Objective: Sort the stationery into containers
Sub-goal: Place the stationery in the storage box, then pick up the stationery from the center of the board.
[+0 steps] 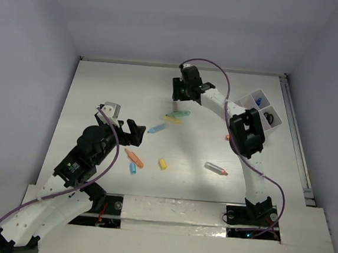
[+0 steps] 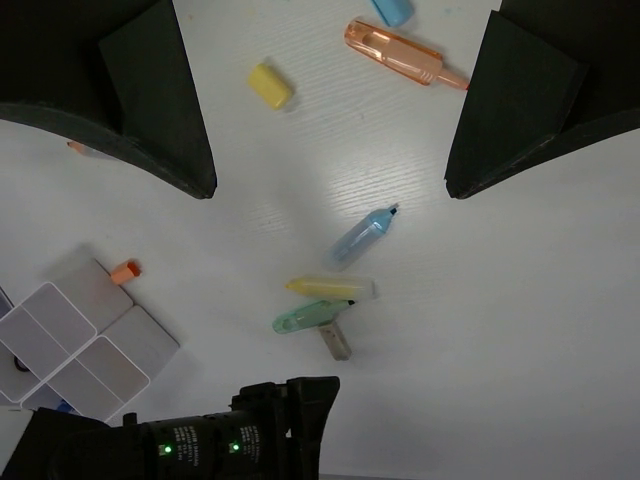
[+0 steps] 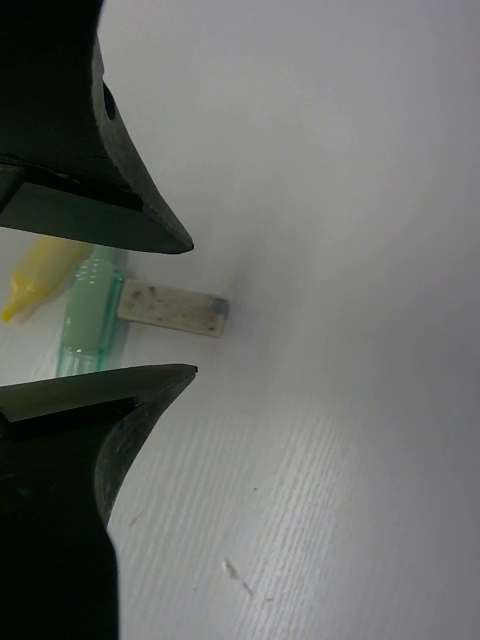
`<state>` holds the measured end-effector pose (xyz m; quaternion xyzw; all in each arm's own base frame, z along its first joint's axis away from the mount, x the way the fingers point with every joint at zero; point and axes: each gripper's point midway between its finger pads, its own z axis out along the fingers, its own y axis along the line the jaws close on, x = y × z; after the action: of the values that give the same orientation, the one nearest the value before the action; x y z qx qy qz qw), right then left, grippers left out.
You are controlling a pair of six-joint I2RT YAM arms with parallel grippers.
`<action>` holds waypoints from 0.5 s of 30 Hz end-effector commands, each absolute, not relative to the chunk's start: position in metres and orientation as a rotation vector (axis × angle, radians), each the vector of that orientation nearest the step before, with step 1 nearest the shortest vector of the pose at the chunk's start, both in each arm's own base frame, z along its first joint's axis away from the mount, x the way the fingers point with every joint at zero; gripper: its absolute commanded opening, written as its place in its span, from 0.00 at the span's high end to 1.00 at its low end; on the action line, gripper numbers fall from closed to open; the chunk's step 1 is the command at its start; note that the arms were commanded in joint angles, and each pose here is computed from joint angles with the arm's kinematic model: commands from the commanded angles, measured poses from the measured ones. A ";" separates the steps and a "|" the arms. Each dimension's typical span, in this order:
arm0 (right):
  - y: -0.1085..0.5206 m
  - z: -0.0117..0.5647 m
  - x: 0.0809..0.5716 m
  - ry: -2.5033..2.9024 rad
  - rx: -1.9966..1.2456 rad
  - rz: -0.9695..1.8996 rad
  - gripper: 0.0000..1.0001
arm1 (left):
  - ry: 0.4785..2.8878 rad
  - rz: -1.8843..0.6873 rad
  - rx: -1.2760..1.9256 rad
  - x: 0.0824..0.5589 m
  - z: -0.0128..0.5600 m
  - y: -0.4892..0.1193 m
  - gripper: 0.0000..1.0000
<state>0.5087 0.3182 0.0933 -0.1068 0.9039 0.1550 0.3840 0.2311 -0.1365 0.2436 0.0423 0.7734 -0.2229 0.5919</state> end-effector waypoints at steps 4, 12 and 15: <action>0.346 0.081 0.508 2.329 -0.313 0.324 0.46 | 1.731 -0.548 0.096 0.233 0.265 -0.139 0.01; 0.351 0.054 0.503 2.372 -0.307 0.247 0.52 | 1.720 -0.556 0.098 0.231 0.268 -0.138 0.01; 0.353 0.049 0.501 2.380 -0.304 0.226 0.53 | 1.720 -0.558 0.096 0.231 0.267 -0.138 0.01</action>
<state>0.4996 0.3526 0.0501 -0.1267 0.9197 0.1033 0.3569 0.2295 -0.1370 0.2464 0.0439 0.7698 -0.2279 0.5945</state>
